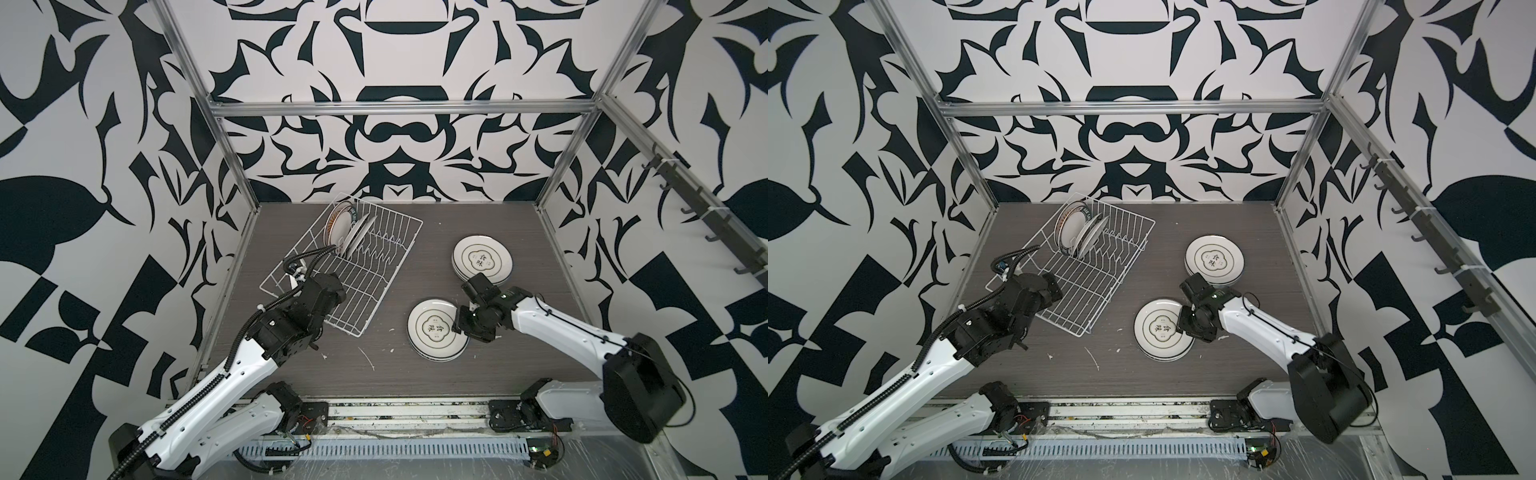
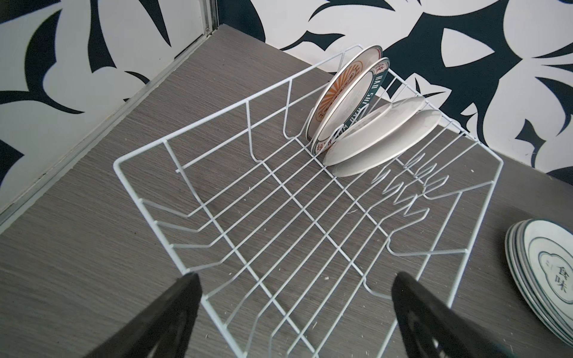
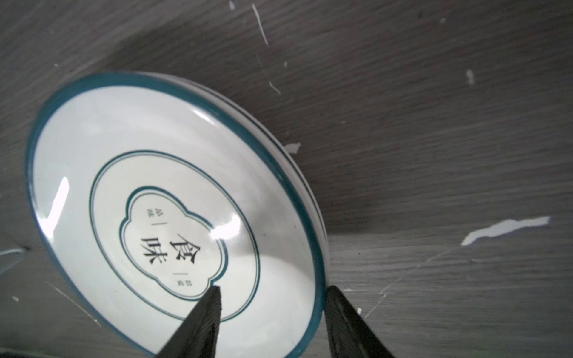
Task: Unload the plates from the dish rack
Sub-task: Place a plate on the plates, then pick up a plate from the dish rack, then place a plate on the plates.
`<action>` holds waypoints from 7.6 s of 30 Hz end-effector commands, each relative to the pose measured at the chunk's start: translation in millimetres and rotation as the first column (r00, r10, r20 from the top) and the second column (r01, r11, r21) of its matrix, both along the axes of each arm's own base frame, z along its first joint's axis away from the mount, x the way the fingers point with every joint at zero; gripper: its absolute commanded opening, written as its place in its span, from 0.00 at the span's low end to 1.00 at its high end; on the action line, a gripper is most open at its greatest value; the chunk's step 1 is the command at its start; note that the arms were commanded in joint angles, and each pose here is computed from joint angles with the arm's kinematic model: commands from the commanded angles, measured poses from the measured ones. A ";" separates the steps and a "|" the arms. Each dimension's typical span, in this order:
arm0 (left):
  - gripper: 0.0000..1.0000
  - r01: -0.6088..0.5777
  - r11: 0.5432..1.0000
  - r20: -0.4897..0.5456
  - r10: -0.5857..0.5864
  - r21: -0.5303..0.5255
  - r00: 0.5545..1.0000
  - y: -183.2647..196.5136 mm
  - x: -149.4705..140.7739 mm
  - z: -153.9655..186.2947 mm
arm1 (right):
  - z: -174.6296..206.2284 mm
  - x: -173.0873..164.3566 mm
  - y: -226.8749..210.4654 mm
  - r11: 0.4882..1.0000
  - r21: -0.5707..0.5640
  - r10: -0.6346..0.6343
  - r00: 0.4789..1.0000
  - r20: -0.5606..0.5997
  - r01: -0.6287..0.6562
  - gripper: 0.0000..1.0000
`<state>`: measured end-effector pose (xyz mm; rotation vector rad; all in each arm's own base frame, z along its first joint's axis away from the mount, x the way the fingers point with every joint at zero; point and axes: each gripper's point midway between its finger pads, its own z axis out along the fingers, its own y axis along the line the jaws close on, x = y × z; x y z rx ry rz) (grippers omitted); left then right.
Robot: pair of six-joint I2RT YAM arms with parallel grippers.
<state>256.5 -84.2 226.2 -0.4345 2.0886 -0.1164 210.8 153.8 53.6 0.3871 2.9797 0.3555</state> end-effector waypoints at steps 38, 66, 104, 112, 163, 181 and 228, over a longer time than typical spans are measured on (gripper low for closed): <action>0.99 0.380 0.805 -0.249 -0.295 0.455 0.922 -126.4 171.7 -40.2 | 64.1 65.1 -35.9 0.983 -0.174 0.097 0.958 0.270 -0.051 1.00; 0.78 0.431 0.775 -0.305 -0.318 0.462 0.898 -132.8 183.0 -59.9 | 60.8 63.6 -36.8 0.988 -0.148 0.085 0.961 0.264 -0.047 0.99; 0.24 0.437 0.726 -0.395 -0.245 0.530 0.885 -102.5 223.0 -110.7 | 81.2 54.6 -37.4 0.997 -0.075 0.034 0.943 0.332 -0.009 1.00; 0.13 0.433 0.725 -0.383 -0.248 0.536 0.890 -98.8 218.0 -100.1 | 92.1 52.4 -38.4 0.999 -0.054 0.021 0.930 0.367 -0.001 1.00; 0.00 0.503 0.805 -0.163 -0.476 0.315 0.864 -120.8 70.4 43.7 | 109.8 48.4 4.3 0.975 0.189 0.031 0.910 0.414 -0.119 1.00; 0.00 0.402 0.702 0.158 -0.388 -0.587 0.908 -171.1 35.9 61.1 | 191.4 67.1 74.0 0.655 0.698 -0.237 0.799 0.552 -0.288 1.00; 0.21 0.438 0.432 0.084 -0.630 -0.788 0.772 -245.1 23.8 16.9 | 217.5 88.5 108.6 0.581 0.732 -0.276 0.760 0.588 -0.356 0.00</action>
